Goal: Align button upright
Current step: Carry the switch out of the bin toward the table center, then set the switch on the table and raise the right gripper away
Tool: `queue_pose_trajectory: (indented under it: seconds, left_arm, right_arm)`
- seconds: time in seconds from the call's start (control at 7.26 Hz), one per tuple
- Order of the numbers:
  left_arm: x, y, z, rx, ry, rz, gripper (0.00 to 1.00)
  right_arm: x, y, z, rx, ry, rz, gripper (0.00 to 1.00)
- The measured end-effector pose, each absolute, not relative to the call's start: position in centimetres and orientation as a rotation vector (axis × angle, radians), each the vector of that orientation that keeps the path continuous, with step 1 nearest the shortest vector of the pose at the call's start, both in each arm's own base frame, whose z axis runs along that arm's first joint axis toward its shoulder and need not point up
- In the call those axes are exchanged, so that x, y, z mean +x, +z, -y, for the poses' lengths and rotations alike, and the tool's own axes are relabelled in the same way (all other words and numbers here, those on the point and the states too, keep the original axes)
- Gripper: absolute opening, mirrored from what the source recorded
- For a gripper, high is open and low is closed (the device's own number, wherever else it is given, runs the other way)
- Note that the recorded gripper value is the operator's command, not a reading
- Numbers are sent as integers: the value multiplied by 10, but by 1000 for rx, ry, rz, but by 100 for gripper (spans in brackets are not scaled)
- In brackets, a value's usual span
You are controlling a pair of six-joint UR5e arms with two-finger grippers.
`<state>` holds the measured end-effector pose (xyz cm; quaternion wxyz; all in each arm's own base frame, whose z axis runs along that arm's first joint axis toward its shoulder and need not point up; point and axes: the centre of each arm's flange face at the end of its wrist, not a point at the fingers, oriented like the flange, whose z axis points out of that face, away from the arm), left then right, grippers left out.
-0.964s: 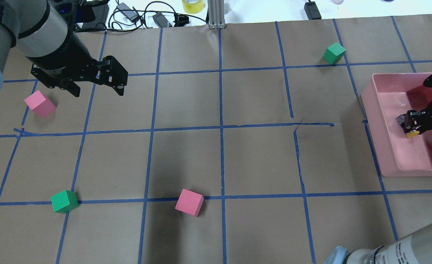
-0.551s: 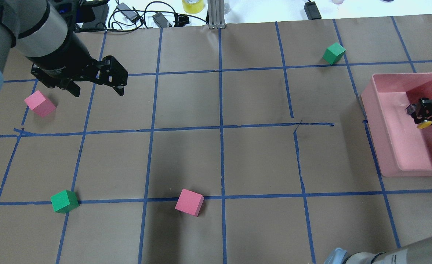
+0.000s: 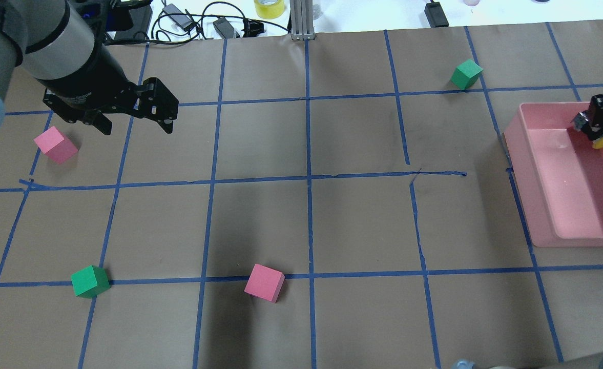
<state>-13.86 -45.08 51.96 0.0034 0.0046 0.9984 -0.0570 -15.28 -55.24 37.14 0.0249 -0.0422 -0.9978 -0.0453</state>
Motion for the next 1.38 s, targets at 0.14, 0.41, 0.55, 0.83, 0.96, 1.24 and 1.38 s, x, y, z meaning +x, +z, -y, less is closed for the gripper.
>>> queue_pose_trajectory:
  seconds: [0.14, 0.41, 0.55, 0.83, 0.96, 1.24, 1.38]
  left_arm:
    - [-139, 520, 451, 14, -179, -3130, 100]
    - [-139, 520, 451, 14, -179, -3129, 100]
    - [-139, 520, 451, 14, -179, -3129, 100]
    - [-138, 520, 451, 13, -179, -3128, 100]
    - [-138, 520, 451, 12, -179, -3128, 100]
    - [-138, 520, 451, 12, -179, -3128, 100]
    - [-138, 520, 451, 12, -178, -3128, 100]
  right_arm:
    - [-93, 371, 569, -174, -125, 3067, 0]
    - [29, 348, 595, -241, -60, 3061, 0]
    - [92, 329, 608, -276, 8, 3082, 0]
    - [188, 312, 628, -357, 86, 3221, 0]
    - [230, 309, 631, -354, 89, 3293, 99]
    - [299, 311, 627, -328, 113, 3395, 100]
    - [302, 315, 621, -326, 98, 3371, 100]
